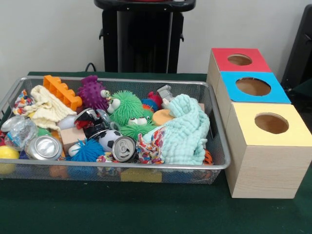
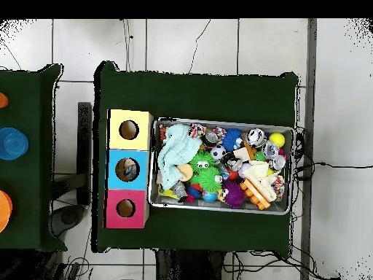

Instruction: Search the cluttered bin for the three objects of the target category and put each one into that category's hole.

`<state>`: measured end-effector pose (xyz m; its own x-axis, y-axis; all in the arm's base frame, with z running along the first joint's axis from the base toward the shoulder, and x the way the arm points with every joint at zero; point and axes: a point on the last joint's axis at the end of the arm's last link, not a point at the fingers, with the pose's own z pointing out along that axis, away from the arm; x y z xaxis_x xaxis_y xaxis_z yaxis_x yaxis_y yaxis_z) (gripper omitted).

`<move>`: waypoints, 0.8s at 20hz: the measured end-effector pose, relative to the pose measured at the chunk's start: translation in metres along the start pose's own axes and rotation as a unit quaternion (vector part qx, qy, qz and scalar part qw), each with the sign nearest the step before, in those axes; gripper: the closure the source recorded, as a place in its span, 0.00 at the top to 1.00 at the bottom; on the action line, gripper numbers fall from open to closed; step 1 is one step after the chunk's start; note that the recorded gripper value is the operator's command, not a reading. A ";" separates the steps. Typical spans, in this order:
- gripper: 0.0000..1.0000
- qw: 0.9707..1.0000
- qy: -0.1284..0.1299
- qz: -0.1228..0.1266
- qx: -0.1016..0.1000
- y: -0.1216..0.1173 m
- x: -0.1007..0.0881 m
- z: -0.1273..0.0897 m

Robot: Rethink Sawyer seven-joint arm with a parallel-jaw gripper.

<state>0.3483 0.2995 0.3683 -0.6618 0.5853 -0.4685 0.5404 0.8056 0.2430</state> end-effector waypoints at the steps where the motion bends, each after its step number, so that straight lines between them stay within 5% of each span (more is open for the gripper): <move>1: 1.00 1.000 0.006 0.007 0.005 0.001 -0.001 0.000; 3: 1.00 1.000 0.017 0.020 0.017 0.002 -0.004 0.000; 5: 1.00 0.996 0.049 0.045 0.061 0.000 -0.007 0.001; 10: 1.00 0.988 0.077 0.043 0.128 -0.013 -0.001 -0.001; 16: 1.00 0.988 0.055 0.048 0.135 -0.027 -0.020 0.023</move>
<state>0.3587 0.2634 0.3518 -0.6451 0.6767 -0.3549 0.7129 0.7001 0.0391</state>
